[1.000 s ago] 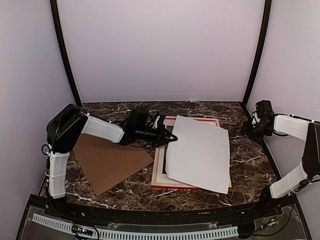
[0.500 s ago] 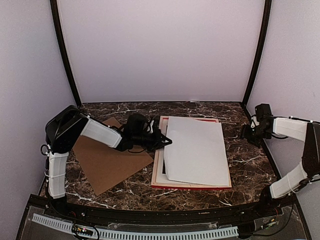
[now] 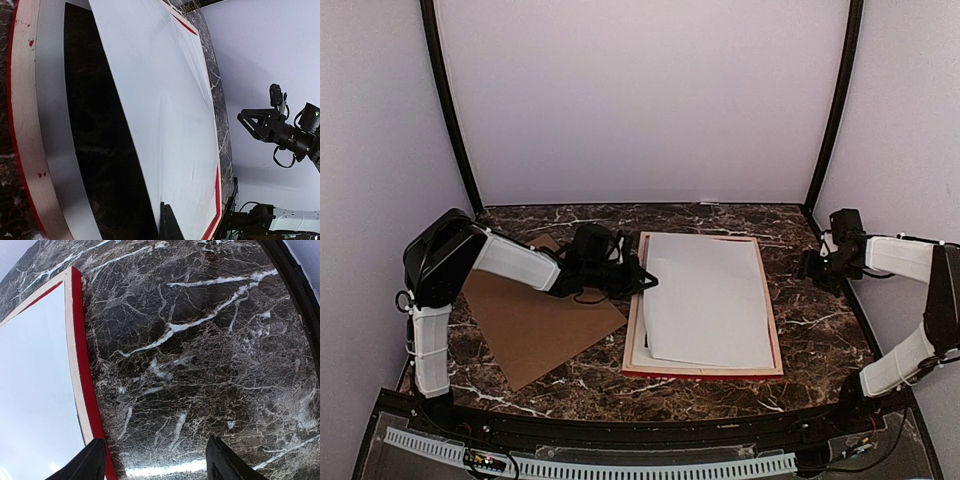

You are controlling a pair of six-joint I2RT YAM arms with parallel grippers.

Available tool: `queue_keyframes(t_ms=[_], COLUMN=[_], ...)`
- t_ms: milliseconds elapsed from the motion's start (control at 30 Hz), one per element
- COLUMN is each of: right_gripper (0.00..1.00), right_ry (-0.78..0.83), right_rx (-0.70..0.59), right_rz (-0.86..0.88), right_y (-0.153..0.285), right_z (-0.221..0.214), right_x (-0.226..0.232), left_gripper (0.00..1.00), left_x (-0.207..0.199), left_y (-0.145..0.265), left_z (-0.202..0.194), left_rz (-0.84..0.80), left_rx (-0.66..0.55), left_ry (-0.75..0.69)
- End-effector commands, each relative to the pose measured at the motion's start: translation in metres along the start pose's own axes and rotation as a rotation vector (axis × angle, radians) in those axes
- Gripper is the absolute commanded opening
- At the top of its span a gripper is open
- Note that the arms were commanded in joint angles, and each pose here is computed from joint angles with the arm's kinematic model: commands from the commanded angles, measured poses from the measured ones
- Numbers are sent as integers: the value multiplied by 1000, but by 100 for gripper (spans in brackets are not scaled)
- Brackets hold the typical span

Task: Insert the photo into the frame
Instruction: Place the photo on the mat board.

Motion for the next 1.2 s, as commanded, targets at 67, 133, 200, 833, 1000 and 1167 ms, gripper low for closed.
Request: queue_keyframes(t_ms=[67, 133, 200, 833, 1000, 1167], right_gripper=[69, 69, 69, 69, 69, 69], right_ry=[10, 9, 9, 11, 9, 11], right_rx=[-17, -15, -15, -12, -7, -10], right_rz=[17, 20, 22, 27, 29, 29], right_y=[-3, -4, -4, -6, -7, -6], right_z=[2, 1, 2, 2, 1, 2], right_x=[0, 0, 1, 2, 2, 2], left_gripper=[0, 0, 0, 0, 0, 1], left_x=[-16, -14, -14, -8, -8, -6], left_y=[8, 8, 8, 7, 6, 7], left_z=[11, 10, 9, 5, 3, 1], left_rz=[5, 11, 12, 20, 22, 28], left_rx=[-28, -27, -28, -39, -36, -41], left_ry=[-29, -24, -19, 32, 35, 49])
Point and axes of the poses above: each gripper's point midway between its finger pads, its own y axis back along the fingers, its own x axis along the line the jaws close on, z = x × y, the point moved 5 cm from there along y, back along the fingers, and after that the axes turned 2 degrees about y, right-handed, at the moved point
